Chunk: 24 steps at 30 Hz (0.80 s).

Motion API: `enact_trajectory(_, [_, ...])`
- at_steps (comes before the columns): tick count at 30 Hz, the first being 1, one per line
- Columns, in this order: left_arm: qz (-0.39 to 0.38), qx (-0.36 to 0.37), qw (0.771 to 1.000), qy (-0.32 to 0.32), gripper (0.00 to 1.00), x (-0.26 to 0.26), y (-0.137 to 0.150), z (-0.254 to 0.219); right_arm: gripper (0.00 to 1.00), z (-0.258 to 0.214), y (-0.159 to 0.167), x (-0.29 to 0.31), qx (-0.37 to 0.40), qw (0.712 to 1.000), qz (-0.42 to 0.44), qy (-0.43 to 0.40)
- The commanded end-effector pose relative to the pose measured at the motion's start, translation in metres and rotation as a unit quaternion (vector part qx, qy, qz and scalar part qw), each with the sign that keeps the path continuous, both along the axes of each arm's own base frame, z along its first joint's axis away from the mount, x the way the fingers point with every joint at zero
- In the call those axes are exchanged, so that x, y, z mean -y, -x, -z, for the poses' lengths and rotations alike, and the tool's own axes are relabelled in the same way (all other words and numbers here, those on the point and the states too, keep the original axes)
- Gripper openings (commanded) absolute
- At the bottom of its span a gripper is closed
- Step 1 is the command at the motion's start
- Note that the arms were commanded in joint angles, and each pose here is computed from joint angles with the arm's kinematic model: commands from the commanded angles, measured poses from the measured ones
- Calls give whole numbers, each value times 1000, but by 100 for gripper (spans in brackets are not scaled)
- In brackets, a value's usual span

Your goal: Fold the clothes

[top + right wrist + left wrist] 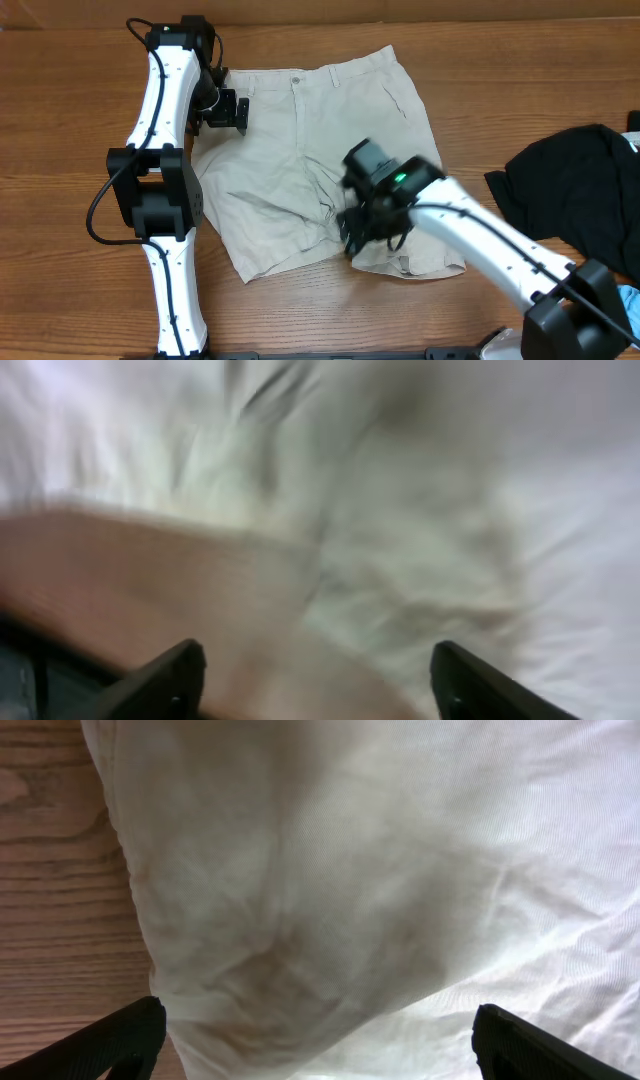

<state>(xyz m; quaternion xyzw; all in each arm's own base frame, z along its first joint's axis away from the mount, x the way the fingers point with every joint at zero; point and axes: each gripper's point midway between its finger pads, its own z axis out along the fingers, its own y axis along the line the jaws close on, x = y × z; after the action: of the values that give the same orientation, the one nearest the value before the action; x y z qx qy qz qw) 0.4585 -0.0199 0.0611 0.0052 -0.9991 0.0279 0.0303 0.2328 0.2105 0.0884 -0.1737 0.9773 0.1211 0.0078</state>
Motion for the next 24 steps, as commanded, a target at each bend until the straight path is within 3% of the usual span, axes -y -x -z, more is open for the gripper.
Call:
enact_trajectory(1, [-1, 14, 1000, 7, 100, 2, -5, -7, 81, -21, -65, 35, 75, 993, 89, -10])
enact_trajectory(7, [0, 23, 1000, 8, 100, 2, -10, -7, 82, -5, -125, 106, 100, 974, 205, -9])
enact_trajectory(19, [0, 46, 999, 8, 100, 2, -21, -7, 86, 65, -128, 153, 29, 955, 288, 66])
enact_trajectory(24, [0, 51, 999, 8, 100, 3, -23, -7, 79, 86, -130, 157, 28, 953, 291, 78])
